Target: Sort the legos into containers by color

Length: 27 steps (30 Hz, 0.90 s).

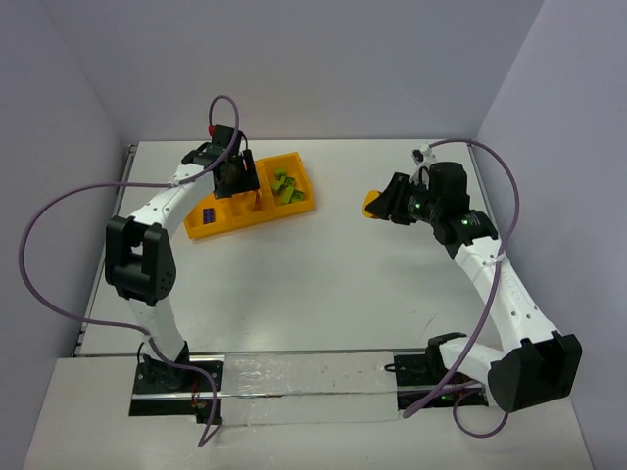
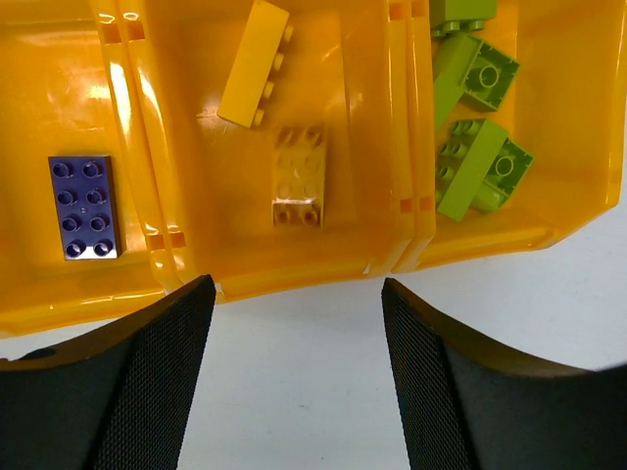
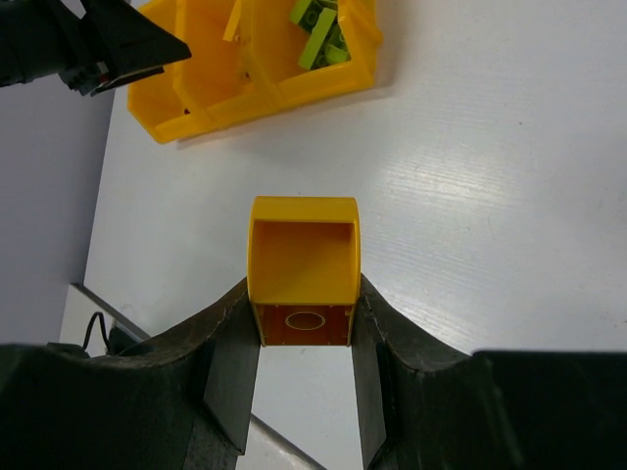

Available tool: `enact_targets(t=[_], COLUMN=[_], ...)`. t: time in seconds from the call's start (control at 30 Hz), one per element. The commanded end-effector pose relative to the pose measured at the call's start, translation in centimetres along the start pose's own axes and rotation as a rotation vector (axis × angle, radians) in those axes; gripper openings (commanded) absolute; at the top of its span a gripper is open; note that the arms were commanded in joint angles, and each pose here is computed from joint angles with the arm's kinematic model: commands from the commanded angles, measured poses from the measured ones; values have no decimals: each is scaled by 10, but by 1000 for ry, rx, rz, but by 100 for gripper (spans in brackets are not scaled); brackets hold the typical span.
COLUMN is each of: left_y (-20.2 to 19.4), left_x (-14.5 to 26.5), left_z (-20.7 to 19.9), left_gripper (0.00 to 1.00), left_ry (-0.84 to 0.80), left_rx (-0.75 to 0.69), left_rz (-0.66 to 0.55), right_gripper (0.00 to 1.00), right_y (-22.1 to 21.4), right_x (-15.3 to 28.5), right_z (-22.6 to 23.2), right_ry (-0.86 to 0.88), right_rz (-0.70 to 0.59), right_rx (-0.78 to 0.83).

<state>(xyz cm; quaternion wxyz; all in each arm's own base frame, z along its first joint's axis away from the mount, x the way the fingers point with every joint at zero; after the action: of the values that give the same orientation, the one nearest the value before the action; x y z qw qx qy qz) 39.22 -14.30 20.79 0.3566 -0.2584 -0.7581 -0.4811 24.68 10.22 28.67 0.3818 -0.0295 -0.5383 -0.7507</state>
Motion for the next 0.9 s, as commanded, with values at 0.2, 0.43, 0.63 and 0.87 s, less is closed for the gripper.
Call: enact_targets(t=[0.2,0.43,0.63,0.87], left_y=[3,-18,-38,-58], left_x=[85,160,186,188], left_z=[-42,-63,-83,-99], left_gripper=[70,72,74,73], left_ry=[-637,-1281,-1439,-1488], left_rx=[-129,-320,-422,-475], left_rz=[70,270,377,484], right_gripper=[0,0,1,2], right_y=[12,1,-1,-2], right_x=[-7,5,6,11], right_z=[35,60,69,78], right_ry=[273,660,739,780], right_rz=[14,41,80,76], right_rx=[126,212,237,262])
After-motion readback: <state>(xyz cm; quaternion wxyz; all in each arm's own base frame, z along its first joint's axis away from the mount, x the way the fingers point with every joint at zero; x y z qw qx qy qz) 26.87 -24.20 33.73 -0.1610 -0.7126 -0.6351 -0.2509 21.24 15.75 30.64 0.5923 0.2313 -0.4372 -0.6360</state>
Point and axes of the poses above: each gripper's point midway between its finger pads, its own x axis back along the fingers, its own z axis along the line the jaws close on, y = z × x, the point moved 9 cm from there along x, back along the fingers, and after that the axes turned 12 degrees about x, right-handed, at the moved point
